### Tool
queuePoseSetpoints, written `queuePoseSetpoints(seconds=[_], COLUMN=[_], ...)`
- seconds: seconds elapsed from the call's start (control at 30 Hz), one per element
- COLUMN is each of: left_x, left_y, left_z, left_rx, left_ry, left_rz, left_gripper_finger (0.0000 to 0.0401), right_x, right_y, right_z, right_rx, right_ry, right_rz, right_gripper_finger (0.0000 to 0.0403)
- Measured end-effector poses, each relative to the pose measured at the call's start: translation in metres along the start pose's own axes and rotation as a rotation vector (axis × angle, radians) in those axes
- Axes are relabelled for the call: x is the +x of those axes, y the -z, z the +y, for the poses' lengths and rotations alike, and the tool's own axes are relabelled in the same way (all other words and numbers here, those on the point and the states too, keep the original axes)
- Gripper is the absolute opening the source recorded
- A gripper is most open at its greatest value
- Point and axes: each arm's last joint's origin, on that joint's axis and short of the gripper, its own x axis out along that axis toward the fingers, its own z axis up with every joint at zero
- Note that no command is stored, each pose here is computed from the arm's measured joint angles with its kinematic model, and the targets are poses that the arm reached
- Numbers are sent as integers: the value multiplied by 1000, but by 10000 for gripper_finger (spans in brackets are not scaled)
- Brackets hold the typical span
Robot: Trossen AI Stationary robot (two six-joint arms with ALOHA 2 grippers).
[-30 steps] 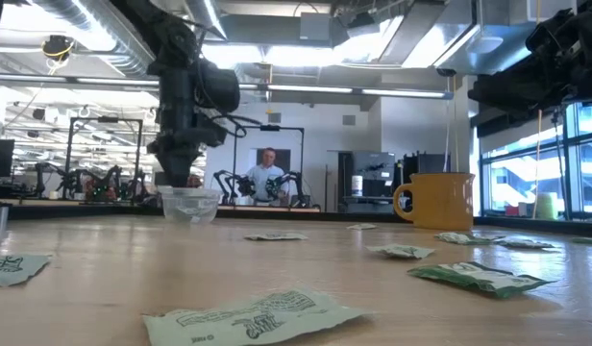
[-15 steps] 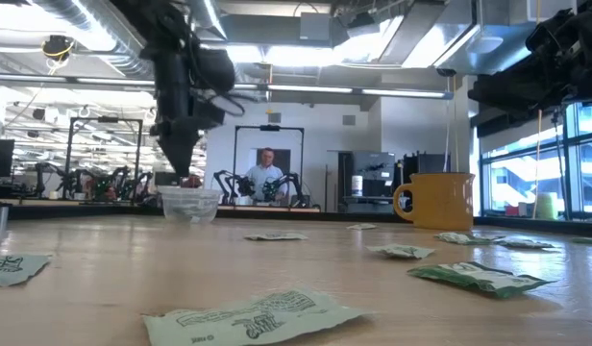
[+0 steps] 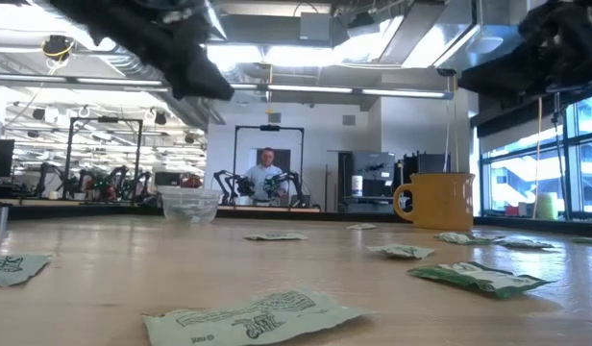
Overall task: Pick and place Stevia / Truvia into bins
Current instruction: Put the stevia packet into the transparent container
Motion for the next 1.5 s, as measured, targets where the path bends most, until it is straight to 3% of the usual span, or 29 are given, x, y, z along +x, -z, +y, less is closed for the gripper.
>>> queuePoseSetpoints(seconds=[0.23, 0.43, 0.57, 0.67, 0.8, 1.1, 1.5], left_x=[-16, -13, -3, 4, 20, 75, 120], left_y=[39, 56, 62, 62, 61, 72, 87], left_z=[-14, -38, -61, -77, -93, -132, -153], left_rx=[19, 87, 207, 272, 289, 319, 326], left_ry=[113, 341, 400, 377, 315, 341, 297], left_rz=[-251, -239, -179, -105, 56, 335, 542], left_gripper_finger=[100, 100, 100, 100, 100, 100, 100], right_x=[29, 52, 63, 68, 72, 75, 75], right_y=[-30, -34, -29, -24, -18, -13, -13], right_z=[9, 15, 18, 19, 20, 21, 21], right_rx=[-37, -62, -54, -34, -18, -27, -32], right_ry=[3, 6, 10, 15, 22, 24, 23], right_rz=[118, 222, 273, 305, 341, 370, 377], right_gripper_finger=[110, 110, 110, 110, 110, 110, 110])
